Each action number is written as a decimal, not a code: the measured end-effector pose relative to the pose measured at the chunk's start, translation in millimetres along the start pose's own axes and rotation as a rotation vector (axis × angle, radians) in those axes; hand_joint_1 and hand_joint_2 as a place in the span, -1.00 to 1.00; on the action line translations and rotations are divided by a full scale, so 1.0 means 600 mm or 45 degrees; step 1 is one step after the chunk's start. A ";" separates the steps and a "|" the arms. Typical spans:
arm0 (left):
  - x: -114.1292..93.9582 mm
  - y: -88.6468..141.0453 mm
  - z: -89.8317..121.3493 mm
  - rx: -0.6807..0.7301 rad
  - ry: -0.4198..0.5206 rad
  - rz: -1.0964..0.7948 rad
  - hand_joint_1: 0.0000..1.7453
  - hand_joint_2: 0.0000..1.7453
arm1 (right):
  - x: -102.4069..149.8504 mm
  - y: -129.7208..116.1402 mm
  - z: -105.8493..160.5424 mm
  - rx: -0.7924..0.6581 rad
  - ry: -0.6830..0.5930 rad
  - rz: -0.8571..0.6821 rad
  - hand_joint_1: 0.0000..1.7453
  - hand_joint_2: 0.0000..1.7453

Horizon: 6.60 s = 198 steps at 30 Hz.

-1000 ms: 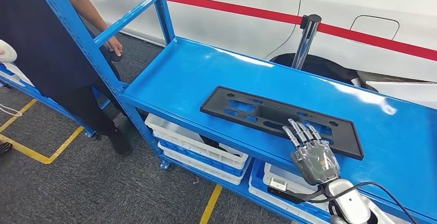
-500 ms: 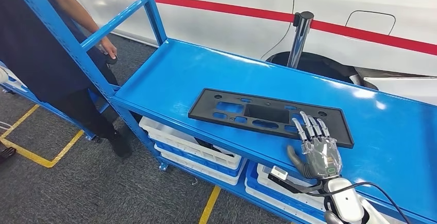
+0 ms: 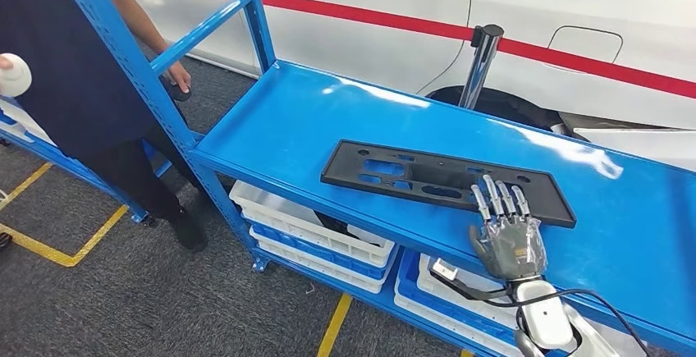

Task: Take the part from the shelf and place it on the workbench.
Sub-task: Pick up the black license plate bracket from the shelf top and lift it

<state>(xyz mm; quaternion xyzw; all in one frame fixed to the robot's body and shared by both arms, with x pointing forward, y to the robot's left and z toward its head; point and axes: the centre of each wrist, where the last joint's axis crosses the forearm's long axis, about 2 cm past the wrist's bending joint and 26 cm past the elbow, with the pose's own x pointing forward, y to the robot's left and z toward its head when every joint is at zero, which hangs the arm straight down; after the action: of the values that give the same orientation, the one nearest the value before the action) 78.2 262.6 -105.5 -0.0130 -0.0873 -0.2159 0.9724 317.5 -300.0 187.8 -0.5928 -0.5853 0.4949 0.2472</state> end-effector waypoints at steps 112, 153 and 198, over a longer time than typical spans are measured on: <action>0.020 -0.023 0.000 -0.044 -0.051 0.108 -1.00 -1.00 | 0.169 -0.161 -0.174 0.242 -0.489 0.034 -1.00 1.00; 0.028 -0.030 0.001 -0.039 -0.107 0.138 -1.00 -1.00 | 0.197 -0.123 -0.240 0.203 -0.245 -0.171 1.00 1.00; 0.059 0.007 0.003 0.026 -0.774 0.151 -1.00 1.00 | -0.116 -0.413 0.019 -1.185 -0.073 -1.805 1.00 1.00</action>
<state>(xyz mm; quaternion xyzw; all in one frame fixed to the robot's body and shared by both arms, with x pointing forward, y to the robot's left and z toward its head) 111.0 251.6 -97.7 -0.0722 -0.3753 -0.1441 0.9128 208.5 -320.5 420.5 -0.1144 -0.9685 -0.0535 0.2146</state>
